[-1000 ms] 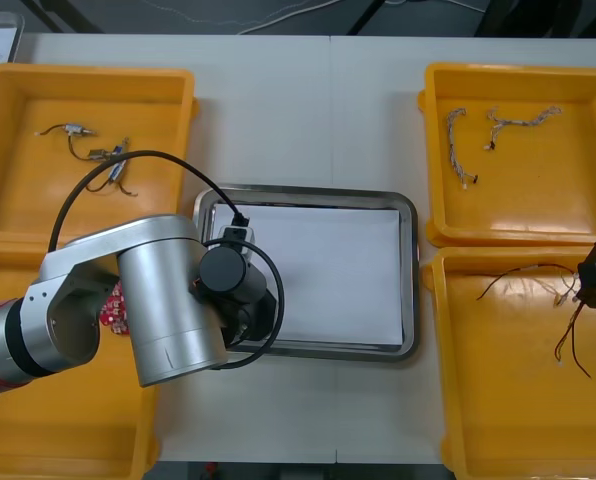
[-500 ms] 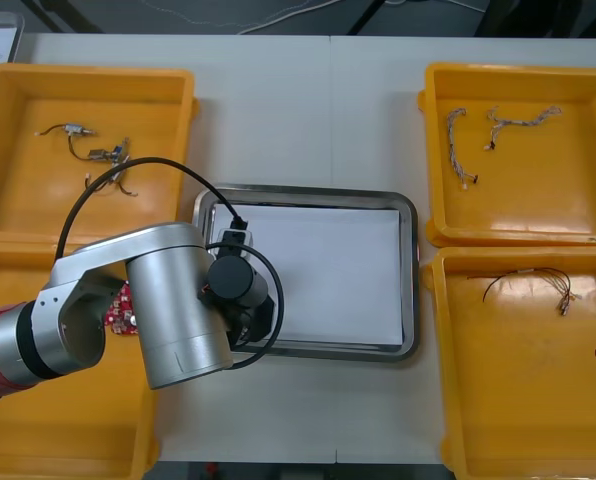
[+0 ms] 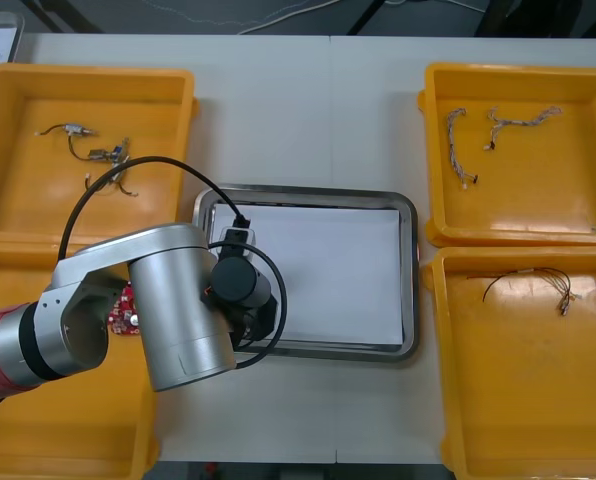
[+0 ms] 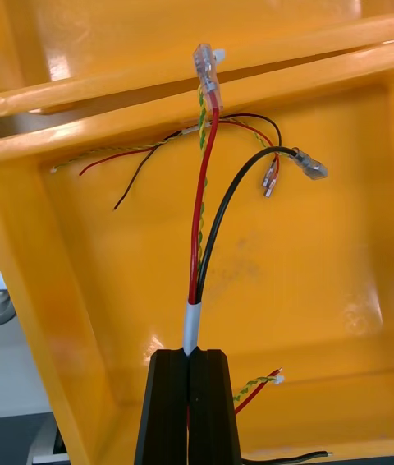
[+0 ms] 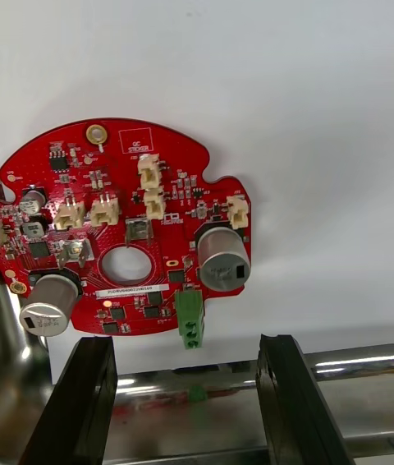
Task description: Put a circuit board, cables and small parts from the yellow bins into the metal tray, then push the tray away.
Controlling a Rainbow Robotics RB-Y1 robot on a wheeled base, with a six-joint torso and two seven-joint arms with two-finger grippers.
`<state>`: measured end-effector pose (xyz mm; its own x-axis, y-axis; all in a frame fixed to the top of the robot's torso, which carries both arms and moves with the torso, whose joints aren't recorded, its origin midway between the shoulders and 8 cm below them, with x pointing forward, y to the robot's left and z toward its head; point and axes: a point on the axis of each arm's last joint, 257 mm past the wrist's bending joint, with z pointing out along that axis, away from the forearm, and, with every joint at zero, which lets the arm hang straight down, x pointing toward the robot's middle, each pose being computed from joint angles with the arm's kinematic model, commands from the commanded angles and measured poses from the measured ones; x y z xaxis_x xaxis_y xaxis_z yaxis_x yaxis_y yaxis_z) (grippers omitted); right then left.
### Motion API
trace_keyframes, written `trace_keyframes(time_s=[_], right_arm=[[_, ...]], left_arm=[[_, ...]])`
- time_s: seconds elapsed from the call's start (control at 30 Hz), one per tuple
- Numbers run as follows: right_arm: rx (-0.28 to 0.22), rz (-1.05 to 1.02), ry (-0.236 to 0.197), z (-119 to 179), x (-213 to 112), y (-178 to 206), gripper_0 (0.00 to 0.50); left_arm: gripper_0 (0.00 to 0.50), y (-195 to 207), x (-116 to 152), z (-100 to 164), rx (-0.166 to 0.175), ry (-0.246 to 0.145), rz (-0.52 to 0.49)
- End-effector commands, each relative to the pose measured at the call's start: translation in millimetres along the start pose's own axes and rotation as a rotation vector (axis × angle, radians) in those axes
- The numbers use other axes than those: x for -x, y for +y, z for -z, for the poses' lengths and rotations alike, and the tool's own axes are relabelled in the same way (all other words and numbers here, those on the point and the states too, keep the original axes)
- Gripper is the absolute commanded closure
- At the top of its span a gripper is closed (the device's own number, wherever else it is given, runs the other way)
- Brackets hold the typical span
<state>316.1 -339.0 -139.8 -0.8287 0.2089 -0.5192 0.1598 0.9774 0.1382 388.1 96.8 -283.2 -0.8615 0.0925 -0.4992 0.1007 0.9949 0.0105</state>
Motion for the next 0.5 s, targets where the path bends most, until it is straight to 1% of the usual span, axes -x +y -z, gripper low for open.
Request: trace_keyframes(time_s=[0.03, 0.1, 0.33, 0.43, 0.5], right_arm=[[-0.038, 0.078, -0.013, 13.0, -0.5, -10.7, 0.5], [-0.037, 0.08, -0.01, 13.0, -1.3, -10.6, 0.5], [-0.036, 0.095, -0.007, 12.5, -1.9, -9.2, 0.5], [-0.023, 0.141, 0.0, 11.1, -6.7, 0.2, 0.5], [-0.006, 0.201, -0.001, 11.4, -9.5, 12.1, 0.5]], left_arm=[[0.0, -17.1, 17.4, 34.1, -0.037, -0.038, 0.021], [0.0, -13.6, 18.9, 41.6, -0.034, -0.03, 0.03], [0.0, 3.8, 32.9, 77.6, -0.042, -0.011, 0.059], [0.0, 18.2, 39.2, 92.1, -0.028, -0.008, 0.074], [0.0, 34.7, 49.9, 105.0, -0.018, -0.008, 0.073]])
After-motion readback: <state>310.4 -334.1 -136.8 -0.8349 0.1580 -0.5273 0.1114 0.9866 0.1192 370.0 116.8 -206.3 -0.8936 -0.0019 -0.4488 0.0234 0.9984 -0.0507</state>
